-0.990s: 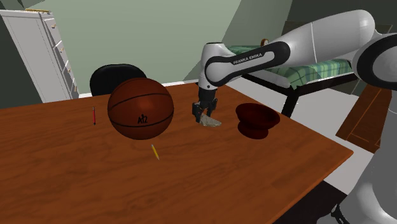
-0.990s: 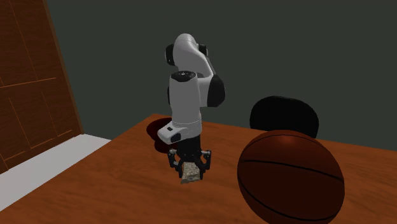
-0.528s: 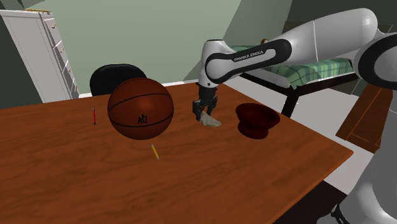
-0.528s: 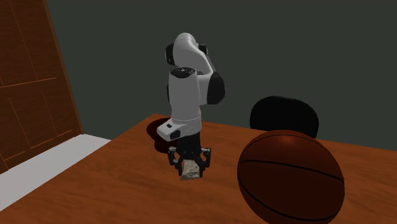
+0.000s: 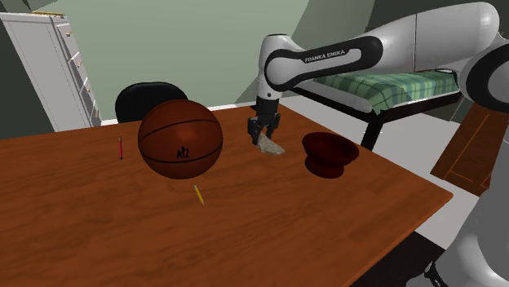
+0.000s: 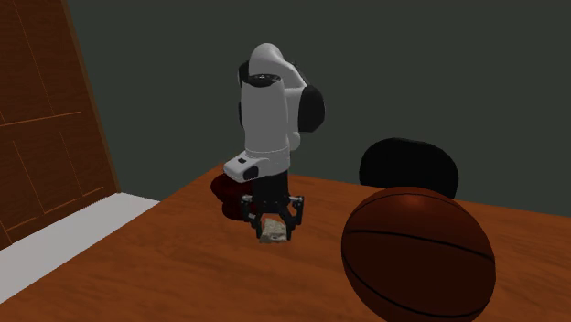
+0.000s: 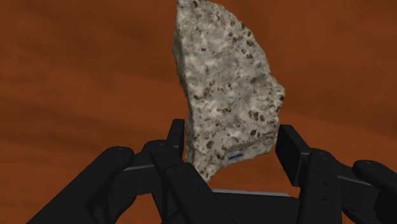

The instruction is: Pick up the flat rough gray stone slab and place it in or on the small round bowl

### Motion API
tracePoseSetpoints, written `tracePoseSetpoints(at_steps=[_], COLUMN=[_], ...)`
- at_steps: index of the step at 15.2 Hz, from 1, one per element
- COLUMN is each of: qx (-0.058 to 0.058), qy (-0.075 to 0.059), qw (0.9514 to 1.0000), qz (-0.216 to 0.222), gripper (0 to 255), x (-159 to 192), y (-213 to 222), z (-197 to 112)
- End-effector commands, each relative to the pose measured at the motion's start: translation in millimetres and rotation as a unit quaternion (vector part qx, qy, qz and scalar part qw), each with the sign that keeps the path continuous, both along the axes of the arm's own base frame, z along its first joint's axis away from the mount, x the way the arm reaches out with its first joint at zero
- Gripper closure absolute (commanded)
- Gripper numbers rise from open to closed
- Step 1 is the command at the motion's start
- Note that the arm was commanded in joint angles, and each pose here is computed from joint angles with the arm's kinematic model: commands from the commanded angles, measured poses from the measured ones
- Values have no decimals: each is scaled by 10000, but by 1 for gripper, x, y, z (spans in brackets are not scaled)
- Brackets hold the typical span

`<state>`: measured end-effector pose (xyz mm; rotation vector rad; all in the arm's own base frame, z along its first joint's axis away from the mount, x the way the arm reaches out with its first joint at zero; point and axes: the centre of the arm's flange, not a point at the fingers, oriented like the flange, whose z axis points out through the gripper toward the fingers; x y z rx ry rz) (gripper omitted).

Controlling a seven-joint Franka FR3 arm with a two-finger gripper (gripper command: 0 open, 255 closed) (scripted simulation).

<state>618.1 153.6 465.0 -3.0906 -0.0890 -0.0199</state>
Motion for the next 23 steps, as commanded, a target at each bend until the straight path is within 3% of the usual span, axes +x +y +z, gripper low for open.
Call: tracePoseSetpoints(at_steps=[1,23], qx=[-1,-1], qy=[2,2], qw=[10000,10000], qz=[0,0], gripper=[255,255], x=[0,-11], y=[1,-6], z=[11,117])
